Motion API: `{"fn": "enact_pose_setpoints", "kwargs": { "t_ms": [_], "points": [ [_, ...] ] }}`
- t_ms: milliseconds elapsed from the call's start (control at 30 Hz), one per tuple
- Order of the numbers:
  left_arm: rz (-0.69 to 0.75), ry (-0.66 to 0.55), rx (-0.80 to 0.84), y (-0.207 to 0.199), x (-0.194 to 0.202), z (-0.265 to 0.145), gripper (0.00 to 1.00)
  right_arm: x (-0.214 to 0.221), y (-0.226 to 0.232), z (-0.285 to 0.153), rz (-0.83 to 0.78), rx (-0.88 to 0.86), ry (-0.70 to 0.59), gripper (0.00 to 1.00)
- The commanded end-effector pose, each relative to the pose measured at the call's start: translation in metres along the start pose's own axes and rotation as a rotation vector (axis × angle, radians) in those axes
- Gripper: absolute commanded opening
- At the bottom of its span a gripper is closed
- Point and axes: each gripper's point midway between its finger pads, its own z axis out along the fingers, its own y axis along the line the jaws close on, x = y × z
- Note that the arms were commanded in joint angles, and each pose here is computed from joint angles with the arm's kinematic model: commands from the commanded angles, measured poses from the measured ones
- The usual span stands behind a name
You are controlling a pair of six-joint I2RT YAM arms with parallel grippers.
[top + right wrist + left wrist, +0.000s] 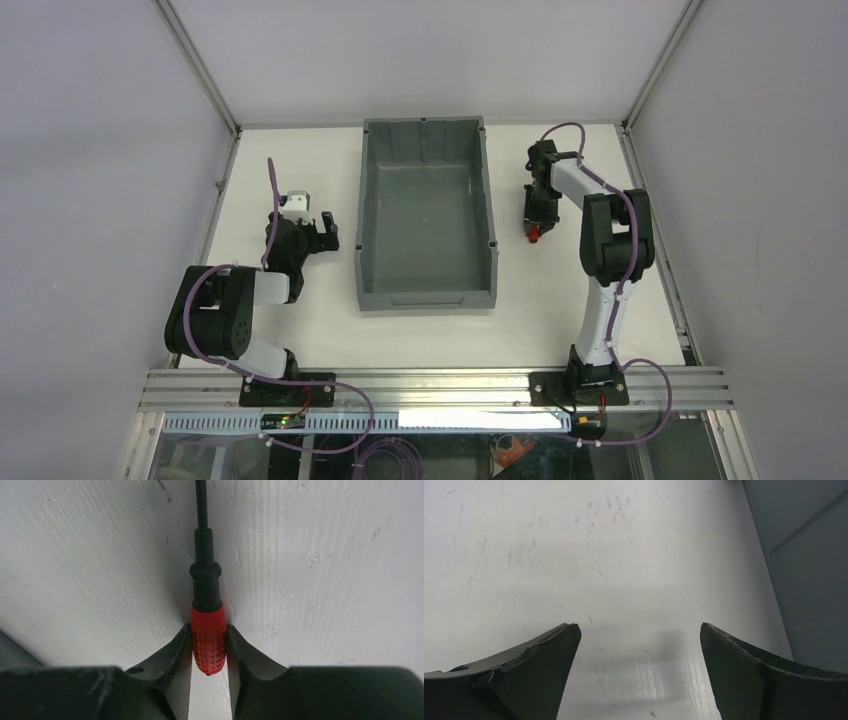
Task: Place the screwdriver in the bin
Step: Pick up the screwdriver from the center of the board, then place the screwdriver in the bin.
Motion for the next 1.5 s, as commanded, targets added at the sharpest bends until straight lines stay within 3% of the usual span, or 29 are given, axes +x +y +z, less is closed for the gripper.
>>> {"fn": "enact_pose_setpoints", "kwargs": {
  "t_ms": [0,467,967,1467],
  "points": [
    [0.019,-0.089,0.016,-0.002,-0.027,0.004,0.99,-0.019,-0.007,-0.025,0.013,0.015,-0.083,0.17],
    [0.019,-0.089,0.018,-0.002,-0.027,0.004,0.99,-0.034,-0.007,-0.133,0.031,-0.053,-0.261,0.13],
    [0.019,-0.088,0.017,-0.002,-0.026,0.004,0.99,-0.018,0.026,-0.264,0.043,-0.342,-0.467,0.13],
    [0.019,-0.088,0.017,-0.002,-0.027,0.004,0.99,0.010,0.087,-0.340,0.023,-0.532,-0.552,0.13]
  ]
}}
